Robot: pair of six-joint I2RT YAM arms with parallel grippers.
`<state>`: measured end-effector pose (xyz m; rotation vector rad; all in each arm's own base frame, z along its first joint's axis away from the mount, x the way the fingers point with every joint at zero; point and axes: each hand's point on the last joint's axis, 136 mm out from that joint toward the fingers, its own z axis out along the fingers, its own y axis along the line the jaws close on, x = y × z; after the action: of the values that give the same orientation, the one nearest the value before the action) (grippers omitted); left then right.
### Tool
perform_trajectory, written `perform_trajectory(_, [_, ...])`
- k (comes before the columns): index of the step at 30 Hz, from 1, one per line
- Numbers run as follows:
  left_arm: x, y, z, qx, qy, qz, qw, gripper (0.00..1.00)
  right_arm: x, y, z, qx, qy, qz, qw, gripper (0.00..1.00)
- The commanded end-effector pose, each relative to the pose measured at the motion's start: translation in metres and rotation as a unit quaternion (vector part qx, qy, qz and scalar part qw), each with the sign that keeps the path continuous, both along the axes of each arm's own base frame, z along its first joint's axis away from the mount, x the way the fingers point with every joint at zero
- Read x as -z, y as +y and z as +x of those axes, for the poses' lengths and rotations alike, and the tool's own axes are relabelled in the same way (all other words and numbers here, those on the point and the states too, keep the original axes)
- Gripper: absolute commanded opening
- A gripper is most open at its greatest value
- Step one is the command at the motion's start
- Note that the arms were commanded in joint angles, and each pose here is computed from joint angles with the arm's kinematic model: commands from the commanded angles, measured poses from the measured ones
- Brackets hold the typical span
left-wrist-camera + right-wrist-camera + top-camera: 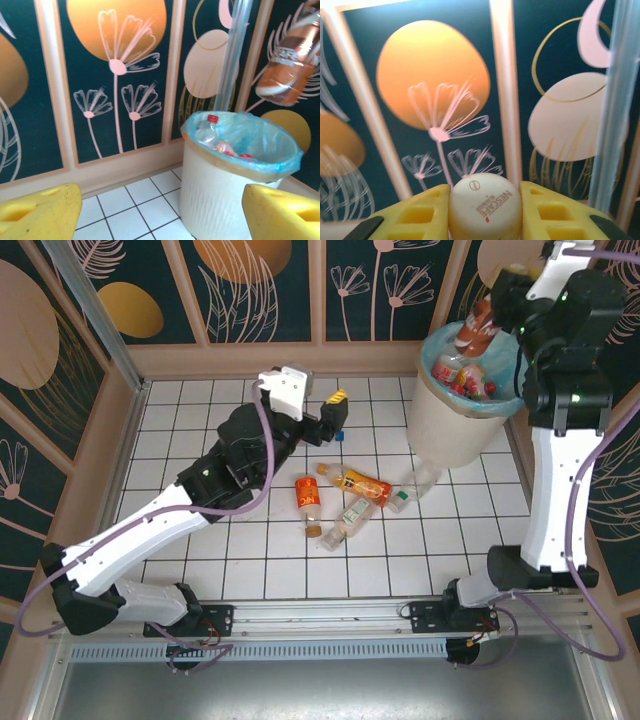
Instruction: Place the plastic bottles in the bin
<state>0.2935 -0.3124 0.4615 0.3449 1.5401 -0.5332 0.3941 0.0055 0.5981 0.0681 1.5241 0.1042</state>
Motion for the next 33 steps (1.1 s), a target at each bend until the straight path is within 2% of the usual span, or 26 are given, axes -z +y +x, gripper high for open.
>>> perform_trajectory(1, [0.004,-0.014,-0.002,0.027,0.019,0.001,0.999,0.83,-0.003,-0.016,0.021,-0.002,-0.014,0.021,1.000,0.02])
perform_trajectory(4, [0.014,-0.021,0.001,0.030,0.026,0.011,0.999,0.83,0.015,-0.031,0.043,-0.001,-0.001,0.032,0.999,0.03])
perform_trajectory(7, [0.023,-0.028,0.005,0.032,0.031,0.018,0.999,0.84,0.041,-0.047,0.060,0.030,0.032,0.023,0.999,0.03])
perform_trajectory(12, [0.037,-0.041,0.010,0.041,0.040,0.028,0.998,0.84,0.082,-0.085,0.070,0.109,0.066,-0.008,0.992,0.03])
perform_trajectory(15, [0.047,-0.047,0.013,0.044,0.044,0.032,0.998,0.84,0.104,-0.103,0.076,0.130,0.072,-0.017,0.989,0.03])
perform_trajectory(21, [0.055,-0.049,0.022,0.026,0.027,0.037,0.999,0.84,0.159,-0.105,0.102,0.123,0.094,-0.055,0.986,0.05])
perform_trajectory(26, [0.057,-0.058,0.029,0.022,0.023,0.042,0.999,0.84,0.214,-0.095,0.123,0.085,0.130,-0.052,0.987,0.06])
perform_trajectory(33, [0.071,-0.065,0.035,0.020,0.030,0.058,0.998,0.85,0.284,-0.090,0.141,0.069,0.199,-0.060,0.976,0.10])
